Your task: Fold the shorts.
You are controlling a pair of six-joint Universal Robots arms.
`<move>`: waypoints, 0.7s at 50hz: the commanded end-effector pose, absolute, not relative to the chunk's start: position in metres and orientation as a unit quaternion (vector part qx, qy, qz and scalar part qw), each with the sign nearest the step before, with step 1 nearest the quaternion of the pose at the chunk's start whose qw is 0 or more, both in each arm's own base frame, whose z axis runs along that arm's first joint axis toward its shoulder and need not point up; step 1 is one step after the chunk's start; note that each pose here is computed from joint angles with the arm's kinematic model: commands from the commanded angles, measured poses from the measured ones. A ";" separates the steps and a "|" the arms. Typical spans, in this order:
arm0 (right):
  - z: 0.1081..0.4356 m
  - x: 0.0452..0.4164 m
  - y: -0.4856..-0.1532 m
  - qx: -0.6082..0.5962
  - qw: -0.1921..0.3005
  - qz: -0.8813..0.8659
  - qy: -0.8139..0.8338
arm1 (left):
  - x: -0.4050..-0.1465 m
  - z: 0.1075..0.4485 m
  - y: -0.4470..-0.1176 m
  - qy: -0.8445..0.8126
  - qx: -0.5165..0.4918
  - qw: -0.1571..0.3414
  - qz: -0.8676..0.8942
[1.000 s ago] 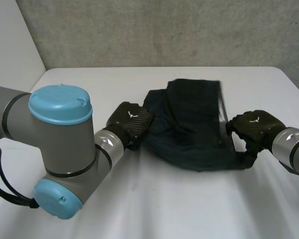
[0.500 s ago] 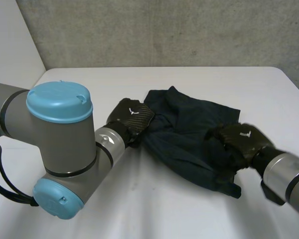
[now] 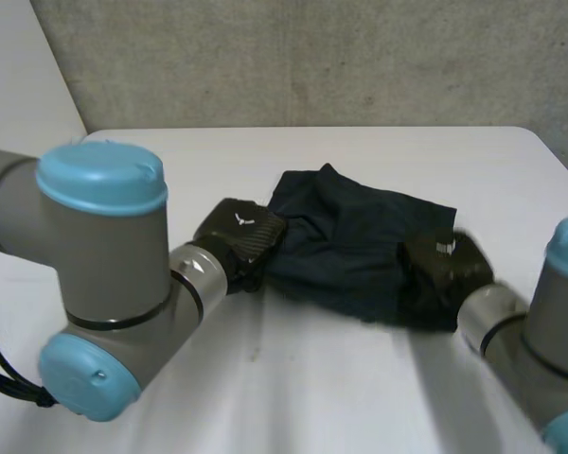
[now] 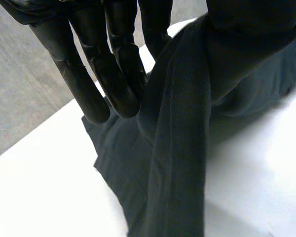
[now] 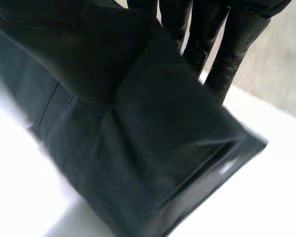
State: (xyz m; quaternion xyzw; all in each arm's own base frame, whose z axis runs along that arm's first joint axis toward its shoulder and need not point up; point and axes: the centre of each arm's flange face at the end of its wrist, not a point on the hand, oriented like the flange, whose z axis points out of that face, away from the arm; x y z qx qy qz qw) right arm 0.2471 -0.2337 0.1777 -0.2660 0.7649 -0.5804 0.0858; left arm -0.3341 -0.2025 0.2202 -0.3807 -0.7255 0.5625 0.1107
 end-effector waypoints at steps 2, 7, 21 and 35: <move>0.301 0.244 -0.225 -0.409 -0.044 -0.663 0.625 | -0.316 0.300 -0.181 -0.685 -0.407 0.085 0.598; 0.329 0.240 -0.216 -0.439 -0.062 -0.637 0.630 | -0.307 0.329 -0.170 -0.660 -0.427 0.063 0.615; 0.220 0.260 -0.248 -0.513 -0.019 -0.443 0.735 | -0.325 0.206 -0.216 -0.733 -0.492 0.017 0.469; 0.275 0.303 -0.347 -0.409 -0.087 -0.698 0.581 | -0.369 0.266 -0.341 -0.563 -0.418 -0.133 0.701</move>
